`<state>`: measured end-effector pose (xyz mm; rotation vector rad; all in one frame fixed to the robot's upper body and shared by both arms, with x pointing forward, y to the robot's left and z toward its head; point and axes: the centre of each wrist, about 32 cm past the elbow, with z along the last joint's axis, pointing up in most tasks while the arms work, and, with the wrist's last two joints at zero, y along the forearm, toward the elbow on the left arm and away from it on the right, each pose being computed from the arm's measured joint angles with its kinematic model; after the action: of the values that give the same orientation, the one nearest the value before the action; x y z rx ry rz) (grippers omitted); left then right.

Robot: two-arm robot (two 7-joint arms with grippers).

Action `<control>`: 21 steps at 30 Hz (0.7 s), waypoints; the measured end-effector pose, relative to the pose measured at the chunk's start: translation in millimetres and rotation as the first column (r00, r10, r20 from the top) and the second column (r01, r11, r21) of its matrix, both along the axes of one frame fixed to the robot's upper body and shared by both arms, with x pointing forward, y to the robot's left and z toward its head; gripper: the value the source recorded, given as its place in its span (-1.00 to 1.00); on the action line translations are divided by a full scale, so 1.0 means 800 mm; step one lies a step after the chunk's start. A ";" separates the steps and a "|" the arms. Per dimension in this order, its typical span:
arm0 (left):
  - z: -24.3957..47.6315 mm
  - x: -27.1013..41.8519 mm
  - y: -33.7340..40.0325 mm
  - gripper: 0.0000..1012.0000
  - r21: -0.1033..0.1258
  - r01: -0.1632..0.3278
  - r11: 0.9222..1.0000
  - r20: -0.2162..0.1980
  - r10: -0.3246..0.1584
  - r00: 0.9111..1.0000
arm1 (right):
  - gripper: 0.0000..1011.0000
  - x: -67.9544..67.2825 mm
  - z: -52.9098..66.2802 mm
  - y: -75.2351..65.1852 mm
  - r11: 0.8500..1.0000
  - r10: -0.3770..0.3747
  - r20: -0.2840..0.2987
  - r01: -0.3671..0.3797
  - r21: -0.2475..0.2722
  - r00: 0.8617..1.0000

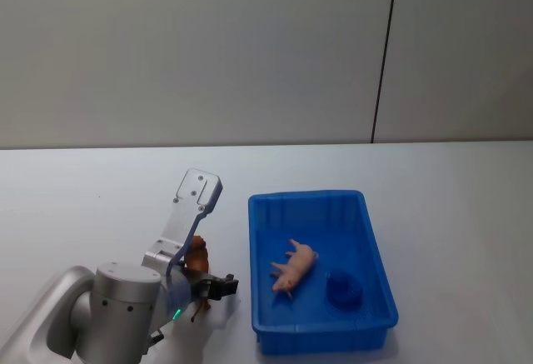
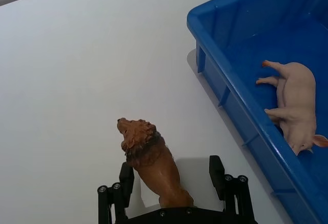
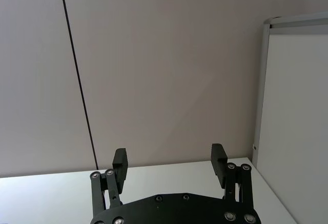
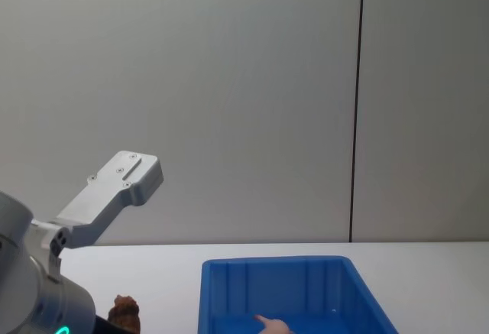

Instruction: Pick up the two dolls from the table and place them into the box.

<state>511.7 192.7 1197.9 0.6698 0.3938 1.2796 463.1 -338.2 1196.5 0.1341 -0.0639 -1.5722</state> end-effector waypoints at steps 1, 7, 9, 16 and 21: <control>0.0000 0.0001 -0.0001 0.84 0.000 0.000 1.000 -0.001 0.000 1.000 | 0.98 0.000 0.000 0.000 1.000 0.000 0.000 0.000 0.000 1.000; 0.0000 0.0004 -0.0008 0.52 0.000 0.000 1.000 -0.007 0.000 1.000 | 0.98 0.000 0.000 0.000 1.000 0.000 0.000 0.000 0.000 1.000; 0.0001 0.0004 -0.0009 0.44 0.000 0.000 1.000 -0.008 0.000 1.000 | 0.98 0.000 0.000 0.000 1.000 0.000 0.000 0.000 0.000 1.000; 0.0002 0.0007 -0.0012 0.01 0.000 0.000 1.000 -0.011 0.000 1.000 | 0.98 0.000 0.000 0.000 1.000 0.000 0.000 0.000 0.000 1.000; 0.0003 0.0009 -0.0011 -0.25 0.000 0.001 1.000 -0.012 -0.001 1.000 | 0.98 0.000 0.000 0.000 1.000 0.000 0.000 0.000 0.000 1.000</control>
<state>512.4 191.9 1198.2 0.6779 0.4028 1.2753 463.1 -338.3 1196.5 0.1341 -0.0640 -1.5722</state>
